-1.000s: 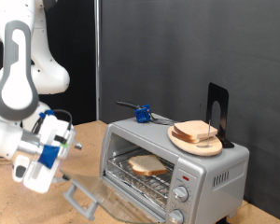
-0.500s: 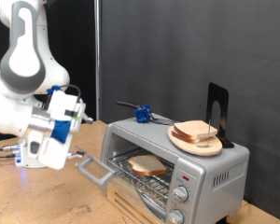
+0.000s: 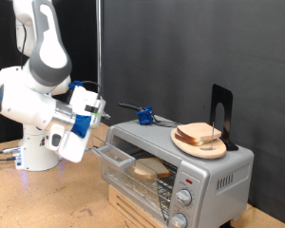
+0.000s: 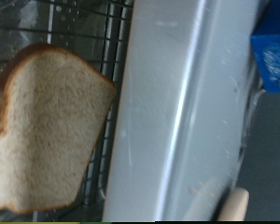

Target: Make a piece of toast with the oven

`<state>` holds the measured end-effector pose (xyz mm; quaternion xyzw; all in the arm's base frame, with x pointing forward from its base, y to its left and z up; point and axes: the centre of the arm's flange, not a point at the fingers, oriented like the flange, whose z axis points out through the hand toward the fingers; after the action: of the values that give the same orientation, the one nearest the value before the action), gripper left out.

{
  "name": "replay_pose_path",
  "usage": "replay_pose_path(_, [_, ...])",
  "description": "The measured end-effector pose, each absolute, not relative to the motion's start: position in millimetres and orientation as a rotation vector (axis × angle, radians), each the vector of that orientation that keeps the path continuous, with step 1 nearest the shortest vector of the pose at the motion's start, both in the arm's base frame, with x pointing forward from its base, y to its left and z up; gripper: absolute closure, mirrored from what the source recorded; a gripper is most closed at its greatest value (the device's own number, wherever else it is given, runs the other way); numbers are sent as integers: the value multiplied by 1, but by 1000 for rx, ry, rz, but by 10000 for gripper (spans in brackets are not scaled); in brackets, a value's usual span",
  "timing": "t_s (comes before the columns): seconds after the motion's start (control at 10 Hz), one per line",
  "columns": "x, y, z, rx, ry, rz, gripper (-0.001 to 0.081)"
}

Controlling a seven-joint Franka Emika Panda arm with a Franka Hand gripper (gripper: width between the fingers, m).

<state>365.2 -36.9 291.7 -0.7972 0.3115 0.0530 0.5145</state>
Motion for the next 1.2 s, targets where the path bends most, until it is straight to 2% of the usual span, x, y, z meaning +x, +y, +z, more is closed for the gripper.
replay_pose_path(0.4, [354,-44,280,-1911,827,120,-3])
replay_pose_path(0.9, [334,-112,289,-1875,927,51,-3])
replay_pose_path(1.0, [335,-110,288,-1875,919,60,-3])
replay_pose_path(1.2, [329,-96,303,-1900,709,295,-3])
